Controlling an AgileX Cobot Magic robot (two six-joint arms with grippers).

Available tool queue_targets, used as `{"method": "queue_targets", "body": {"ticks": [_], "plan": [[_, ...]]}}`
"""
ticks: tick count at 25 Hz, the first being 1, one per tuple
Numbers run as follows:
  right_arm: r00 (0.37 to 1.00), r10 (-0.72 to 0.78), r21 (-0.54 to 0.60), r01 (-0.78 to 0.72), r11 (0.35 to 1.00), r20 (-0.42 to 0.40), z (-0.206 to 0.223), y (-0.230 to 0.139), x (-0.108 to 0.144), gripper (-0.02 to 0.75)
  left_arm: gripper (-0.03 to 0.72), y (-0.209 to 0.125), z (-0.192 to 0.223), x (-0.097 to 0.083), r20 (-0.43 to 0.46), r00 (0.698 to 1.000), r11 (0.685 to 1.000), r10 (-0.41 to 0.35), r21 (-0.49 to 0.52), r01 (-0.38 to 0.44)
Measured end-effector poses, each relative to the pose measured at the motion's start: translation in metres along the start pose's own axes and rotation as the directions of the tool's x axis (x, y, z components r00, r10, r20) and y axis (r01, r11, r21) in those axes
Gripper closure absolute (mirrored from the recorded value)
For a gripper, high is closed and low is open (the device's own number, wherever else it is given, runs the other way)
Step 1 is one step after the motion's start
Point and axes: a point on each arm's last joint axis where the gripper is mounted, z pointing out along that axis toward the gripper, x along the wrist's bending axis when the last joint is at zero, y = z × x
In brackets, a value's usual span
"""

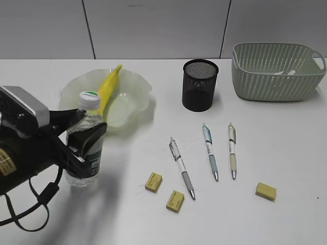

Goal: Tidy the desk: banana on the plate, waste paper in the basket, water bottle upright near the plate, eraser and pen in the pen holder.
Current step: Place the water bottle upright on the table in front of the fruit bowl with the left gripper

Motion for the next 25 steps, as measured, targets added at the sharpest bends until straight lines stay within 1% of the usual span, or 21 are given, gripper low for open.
{"method": "queue_targets", "body": {"ticks": [4,7,9,15,25], "plan": [[1.0,0.003,0.0,-0.003,1.0,-0.006,0.0,0.0,0.001,0.451,0.295,0.012,0.012,0.002,-0.001,1.0,0.998,0.011,-0.057,-0.011],[1.0,0.006,0.0,-0.006,1.0,-0.011,0.0,0.0,0.001,0.451,0.295,0.017,0.016,0.004,-0.008,1.0,0.997,0.013,-0.082,-0.013],[1.0,0.007,0.001,-0.007,1.0,-0.012,0.0,0.0,0.001,0.451,0.295,0.013,0.017,0.004,-0.007,1.0,0.997,0.011,-0.074,-0.011],[1.0,0.007,0.001,-0.007,1.0,-0.013,0.0,0.0,0.001,0.451,0.295,-0.008,0.023,0.001,0.005,1.0,1.0,0.001,0.006,-0.001],[1.0,0.008,0.001,-0.008,1.0,-0.014,0.0,0.0,0.001,0.453,0.295,-0.01,0.025,0.002,-0.003,1.0,1.0,-0.006,-0.011,0.006]]}}
